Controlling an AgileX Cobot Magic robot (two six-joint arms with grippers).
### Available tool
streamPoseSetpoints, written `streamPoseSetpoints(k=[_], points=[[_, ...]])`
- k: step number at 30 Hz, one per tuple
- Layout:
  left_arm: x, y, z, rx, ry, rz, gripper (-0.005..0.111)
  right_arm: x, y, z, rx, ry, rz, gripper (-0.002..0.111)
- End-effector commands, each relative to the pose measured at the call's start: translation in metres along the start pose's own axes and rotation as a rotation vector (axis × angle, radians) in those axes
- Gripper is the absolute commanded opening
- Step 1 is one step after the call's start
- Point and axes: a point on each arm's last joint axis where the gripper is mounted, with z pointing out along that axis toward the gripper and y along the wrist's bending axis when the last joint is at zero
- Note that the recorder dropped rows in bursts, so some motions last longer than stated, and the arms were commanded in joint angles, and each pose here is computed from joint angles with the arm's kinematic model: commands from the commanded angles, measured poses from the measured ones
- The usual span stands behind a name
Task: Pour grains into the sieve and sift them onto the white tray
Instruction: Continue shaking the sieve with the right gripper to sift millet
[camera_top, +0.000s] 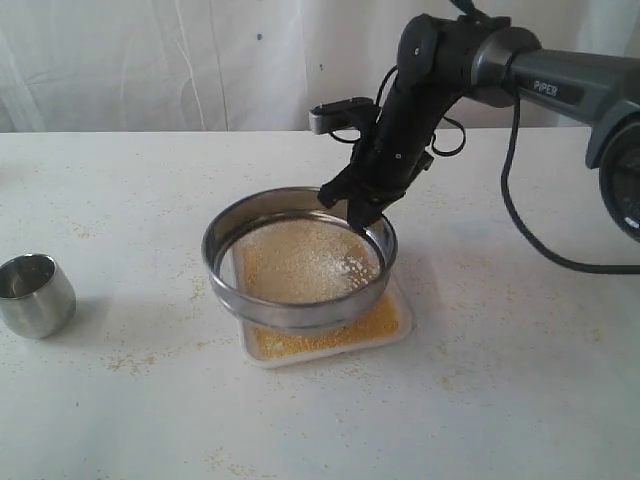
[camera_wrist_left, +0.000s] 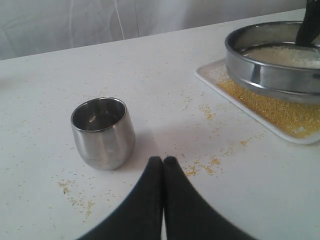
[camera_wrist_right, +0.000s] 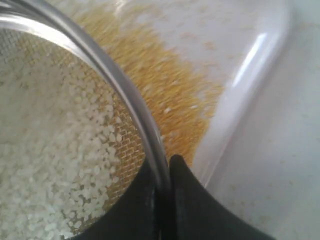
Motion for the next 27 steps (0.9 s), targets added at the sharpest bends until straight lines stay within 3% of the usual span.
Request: streamPoseSetpoints(k=[1,2,4,5,6,8,9,10,11,12,13,14,15,16,18,19,21,22,23,25,26,27], points=[[0.001,0.0,0.0,0.001,-0.004,-0.006,0.0,-0.001,0.019,-0.013,-0.256,-0.06,-0.236,0.0],[0.001,0.0,0.0,0.001,-0.004,-0.006,0.0,0.002,0.013,-0.011,-0.186,-0.013,-0.181,0.0],[0.001,0.0,0.0,0.001,-0.004,-0.006,0.0,-0.006,-0.011,-0.011,0.019,-0.096,0.085,0.0],[0.001,0.0,0.0,0.001,-0.004,-0.006,0.0,-0.006,-0.011,-0.012,0.01,-0.104,0.198,0.0],[0.001,0.0,0.0,0.001,-0.004,-0.006,0.0,-0.006,-0.001,-0.012,-0.106,-0.092,0.129,0.0],[0.001,0.0,0.0,0.001,-0.004,-0.006,0.0,-0.003,0.022,-0.013,-0.279,-0.076,-0.237,0.0],[0.001,0.0,0.0,0.001,-0.004,-0.006,0.0,-0.002,0.021,-0.013,-0.259,-0.062,-0.243,0.0],[0.001,0.0,0.0,0.001,-0.004,-0.006,0.0,-0.003,0.013,-0.012,-0.162,-0.046,-0.162,0.0],[0.001,0.0,0.0,0.001,-0.004,-0.006,0.0,-0.008,-0.001,-0.011,-0.043,-0.097,0.088,0.0],[0.001,0.0,0.0,0.001,-0.004,-0.006,0.0,-0.009,-0.005,-0.012,-0.032,-0.118,0.187,0.0],[0.001,0.0,0.0,0.001,-0.004,-0.006,0.0,-0.008,0.003,-0.013,-0.115,-0.103,0.098,0.0],[0.001,0.0,0.0,0.001,-0.004,-0.006,0.0,-0.004,0.016,-0.014,-0.228,-0.079,-0.145,0.0],[0.001,0.0,0.0,0.001,-0.004,-0.006,0.0,-0.003,0.021,-0.014,-0.268,-0.068,-0.217,0.0],[0.001,0.0,0.0,0.001,-0.004,-0.006,0.0,-0.001,0.019,-0.012,-0.22,-0.035,-0.231,0.0],[0.001,0.0,0.0,0.001,-0.004,-0.006,0.0,-0.008,-0.001,-0.012,-0.028,-0.092,0.097,0.0],[0.001,0.0,0.0,0.001,-0.004,-0.006,0.0,-0.009,-0.001,-0.011,-0.036,-0.098,0.142,0.0],[0.001,0.0,0.0,0.001,-0.004,-0.006,0.0,-0.001,0.02,-0.012,-0.217,-0.028,-0.186,0.0],[0.001,0.0,0.0,0.001,-0.004,-0.006,0.0,-0.002,0.022,-0.012,-0.221,-0.037,-0.259,0.0],[0.001,0.0,0.0,0.001,-0.004,-0.006,0.0,0.0,0.017,-0.011,-0.161,-0.001,-0.198,0.0],[0.001,0.0,0.0,0.001,-0.004,-0.006,0.0,-0.007,0.002,-0.01,-0.042,-0.069,0.107,0.0],[0.001,0.0,0.0,0.001,-0.004,-0.006,0.0,-0.007,0.007,-0.01,-0.099,-0.071,0.099,0.0],[0.001,0.0,0.0,0.001,-0.004,-0.006,0.0,-0.005,0.02,-0.011,-0.215,-0.055,-0.056,0.0]])
